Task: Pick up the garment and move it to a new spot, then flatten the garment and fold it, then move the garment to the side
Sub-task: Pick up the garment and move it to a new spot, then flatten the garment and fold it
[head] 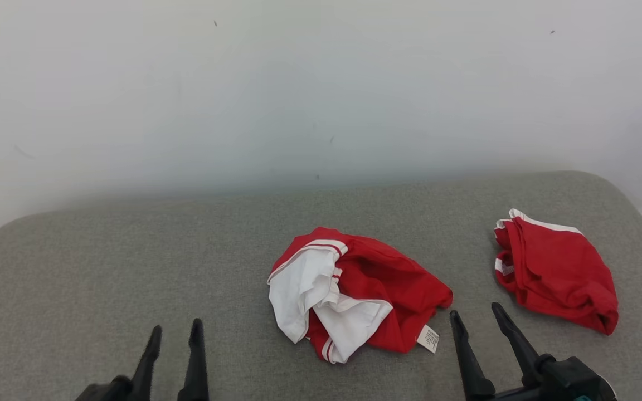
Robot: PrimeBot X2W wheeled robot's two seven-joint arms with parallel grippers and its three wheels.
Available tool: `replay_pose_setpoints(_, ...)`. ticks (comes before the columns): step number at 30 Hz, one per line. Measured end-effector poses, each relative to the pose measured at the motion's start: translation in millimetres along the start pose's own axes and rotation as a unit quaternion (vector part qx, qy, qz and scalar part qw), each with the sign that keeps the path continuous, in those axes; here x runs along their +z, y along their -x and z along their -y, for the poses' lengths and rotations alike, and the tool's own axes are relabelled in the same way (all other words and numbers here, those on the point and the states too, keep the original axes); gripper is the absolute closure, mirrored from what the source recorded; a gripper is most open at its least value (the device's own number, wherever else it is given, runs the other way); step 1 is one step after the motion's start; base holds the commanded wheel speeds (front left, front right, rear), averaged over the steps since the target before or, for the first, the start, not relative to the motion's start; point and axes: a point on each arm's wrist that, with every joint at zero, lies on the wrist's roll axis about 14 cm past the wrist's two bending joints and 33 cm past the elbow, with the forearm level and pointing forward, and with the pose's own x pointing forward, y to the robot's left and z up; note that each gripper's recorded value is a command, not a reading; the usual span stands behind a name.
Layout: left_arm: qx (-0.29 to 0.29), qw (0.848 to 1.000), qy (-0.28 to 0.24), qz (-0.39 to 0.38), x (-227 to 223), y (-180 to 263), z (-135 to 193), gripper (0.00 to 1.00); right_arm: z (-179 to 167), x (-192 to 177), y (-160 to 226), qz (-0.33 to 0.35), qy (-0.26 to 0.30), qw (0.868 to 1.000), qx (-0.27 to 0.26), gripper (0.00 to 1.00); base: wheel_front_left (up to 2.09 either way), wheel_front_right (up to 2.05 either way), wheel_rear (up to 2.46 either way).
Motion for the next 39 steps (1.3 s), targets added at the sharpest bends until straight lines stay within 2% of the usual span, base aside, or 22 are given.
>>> replay_pose_setpoints(4,0.028,0.999,-0.021,0.035,20.1,23.6,-13.2,0.00,10.7,-10.0,0.6,-0.014,0.001,1.000,-0.014,0.00,0.00,0.00,0.00)
replay_pose_setpoints(13,0.062,0.996,-0.060,0.001,2.1,64.3,-39.4,0.00,25.6,-32.6,0.4,-0.046,0.000,0.998,-0.035,0.00,0.00,0.00,0.00)
replay_pose_setpoints(21,0.082,0.993,-0.083,-0.017,-5.0,77.9,-54.6,0.00,34.4,-51.4,19.9,-0.069,-0.003,0.996,-0.053,0.00,0.00,0.00,0.00)
replay_pose_setpoints(39,0.069,0.994,-0.083,-0.027,-10.7,77.4,-50.8,0.00,26.1,-44.2,15.0,-0.057,0.001,0.998,-0.040,0.00,0.00,0.00,0.00)
